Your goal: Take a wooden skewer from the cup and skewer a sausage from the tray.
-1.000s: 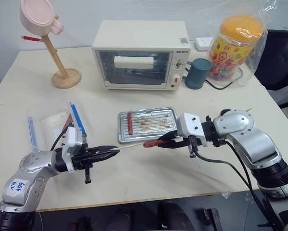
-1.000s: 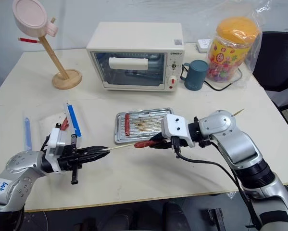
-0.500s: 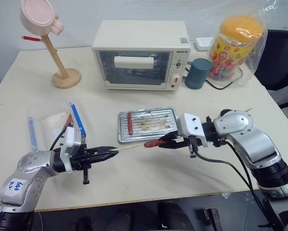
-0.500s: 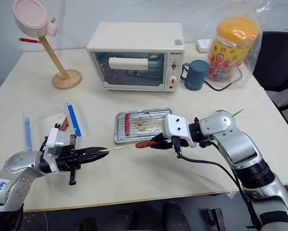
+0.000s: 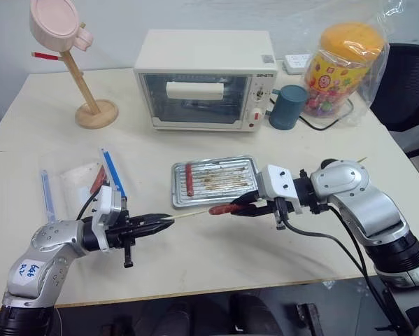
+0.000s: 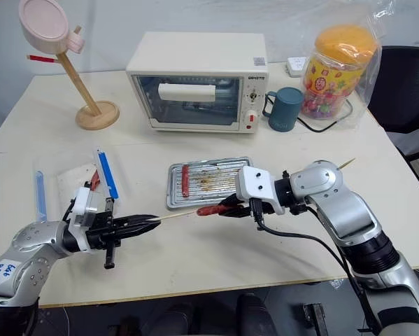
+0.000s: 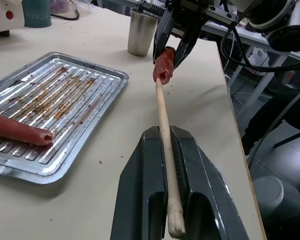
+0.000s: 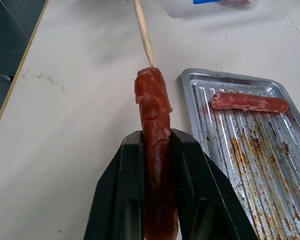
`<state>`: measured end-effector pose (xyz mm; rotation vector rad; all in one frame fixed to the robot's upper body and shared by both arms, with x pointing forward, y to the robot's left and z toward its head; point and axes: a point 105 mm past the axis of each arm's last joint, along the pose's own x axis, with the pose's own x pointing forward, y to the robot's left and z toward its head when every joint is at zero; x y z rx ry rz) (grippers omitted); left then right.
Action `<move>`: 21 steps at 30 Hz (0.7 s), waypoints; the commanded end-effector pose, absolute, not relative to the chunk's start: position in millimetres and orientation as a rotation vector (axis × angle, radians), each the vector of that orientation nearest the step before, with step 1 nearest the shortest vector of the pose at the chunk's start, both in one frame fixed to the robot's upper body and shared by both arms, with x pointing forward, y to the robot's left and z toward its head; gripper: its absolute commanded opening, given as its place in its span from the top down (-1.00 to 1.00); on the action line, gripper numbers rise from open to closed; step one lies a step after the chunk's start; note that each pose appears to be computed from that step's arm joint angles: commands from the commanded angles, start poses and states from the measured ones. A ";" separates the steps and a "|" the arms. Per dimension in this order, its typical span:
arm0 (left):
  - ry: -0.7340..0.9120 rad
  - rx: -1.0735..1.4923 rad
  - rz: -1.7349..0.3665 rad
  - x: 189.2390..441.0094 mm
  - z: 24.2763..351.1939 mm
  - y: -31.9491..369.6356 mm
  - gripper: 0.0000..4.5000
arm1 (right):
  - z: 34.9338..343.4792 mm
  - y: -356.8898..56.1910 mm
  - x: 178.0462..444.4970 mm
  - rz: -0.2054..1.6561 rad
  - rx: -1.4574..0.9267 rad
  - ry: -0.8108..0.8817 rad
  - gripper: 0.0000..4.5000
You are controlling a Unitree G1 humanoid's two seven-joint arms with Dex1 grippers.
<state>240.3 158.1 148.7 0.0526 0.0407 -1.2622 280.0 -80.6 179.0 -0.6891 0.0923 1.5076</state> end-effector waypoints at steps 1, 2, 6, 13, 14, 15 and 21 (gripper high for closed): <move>0.008 0.075 -1.279 239.6 153.9 154.4 1.00 | 192.3 -72.9 274.1 1.532 -0.711 0.025 0.67; 0.007 0.075 -1.281 239.5 153.9 153.9 1.00 | 192.8 -72.5 274.1 1.532 -0.710 0.025 0.67; 0.006 0.069 -1.288 238.8 154.2 152.2 1.00 | 193.9 -71.4 274.3 1.534 -0.710 0.023 0.67; -0.001 0.056 -1.309 238.2 156.1 147.8 1.00 | 193.3 -69.9 274.2 1.538 -0.709 0.026 0.67; -0.003 0.056 -1.310 238.5 156.3 147.3 1.00 | 193.1 -69.8 274.2 1.538 -0.710 0.026 0.67; -0.004 0.056 -1.311 238.7 156.4 147.0 1.00 | 192.9 -69.8 274.2 1.538 -0.710 0.027 0.67; -0.005 0.060 -1.314 241.4 155.7 144.7 1.00 | 192.4 -69.7 273.5 1.540 -0.711 0.024 0.67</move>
